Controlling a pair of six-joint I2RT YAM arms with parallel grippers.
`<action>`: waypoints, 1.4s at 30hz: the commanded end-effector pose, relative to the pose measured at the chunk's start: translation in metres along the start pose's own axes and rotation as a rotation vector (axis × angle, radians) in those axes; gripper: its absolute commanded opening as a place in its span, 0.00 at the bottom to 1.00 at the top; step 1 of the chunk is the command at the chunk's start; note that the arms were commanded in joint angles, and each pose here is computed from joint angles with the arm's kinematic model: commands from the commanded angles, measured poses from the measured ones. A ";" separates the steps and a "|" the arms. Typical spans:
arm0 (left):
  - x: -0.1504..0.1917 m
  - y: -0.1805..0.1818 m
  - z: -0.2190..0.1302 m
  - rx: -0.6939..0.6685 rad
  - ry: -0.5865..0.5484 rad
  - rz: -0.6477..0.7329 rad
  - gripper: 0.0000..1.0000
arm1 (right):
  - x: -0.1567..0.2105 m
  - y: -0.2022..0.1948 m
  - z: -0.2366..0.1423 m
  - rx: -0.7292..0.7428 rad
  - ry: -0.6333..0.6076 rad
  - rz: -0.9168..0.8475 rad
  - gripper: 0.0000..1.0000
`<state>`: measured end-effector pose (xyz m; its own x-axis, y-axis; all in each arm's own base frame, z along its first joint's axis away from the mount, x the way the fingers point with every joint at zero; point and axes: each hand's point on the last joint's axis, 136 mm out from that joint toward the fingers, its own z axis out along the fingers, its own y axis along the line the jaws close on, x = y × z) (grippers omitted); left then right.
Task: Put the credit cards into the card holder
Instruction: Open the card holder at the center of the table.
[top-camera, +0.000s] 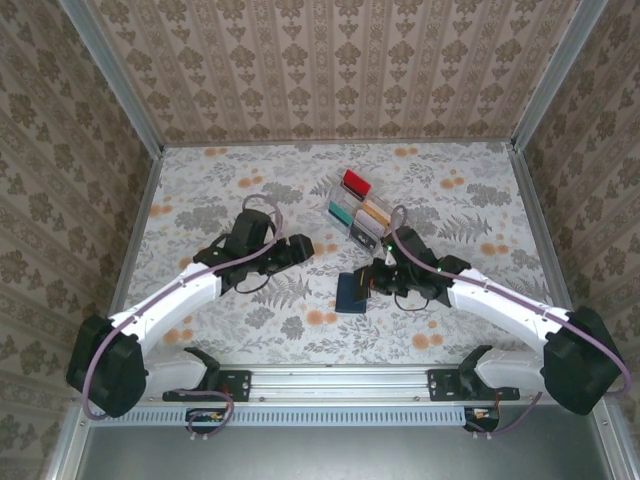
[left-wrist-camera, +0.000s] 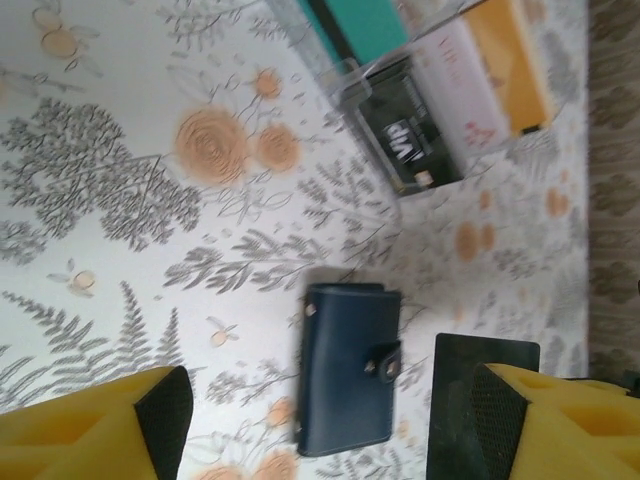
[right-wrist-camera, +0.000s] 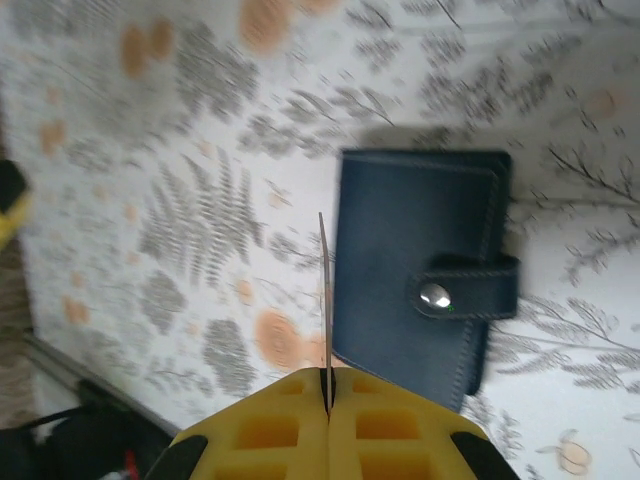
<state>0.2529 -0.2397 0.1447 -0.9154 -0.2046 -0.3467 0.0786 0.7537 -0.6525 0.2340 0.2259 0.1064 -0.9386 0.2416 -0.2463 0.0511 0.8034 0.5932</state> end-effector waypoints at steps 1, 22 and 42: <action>0.018 0.016 0.006 -0.099 0.039 0.082 0.78 | -0.002 -0.011 0.010 0.044 -0.040 0.013 0.01; 0.040 0.003 0.038 -0.161 0.088 0.163 0.79 | 0.000 -0.053 0.012 0.287 -0.016 -0.070 0.00; 0.062 -0.017 0.075 -0.319 0.225 0.358 0.83 | 0.004 -0.103 0.007 0.388 -0.008 -0.019 0.00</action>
<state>0.2263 -0.3170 0.0880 -0.9302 0.1380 -0.3402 0.2692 0.8865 -0.3764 0.2357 0.1585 0.0524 -0.9249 0.2526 -0.2843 0.1594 0.9362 0.3132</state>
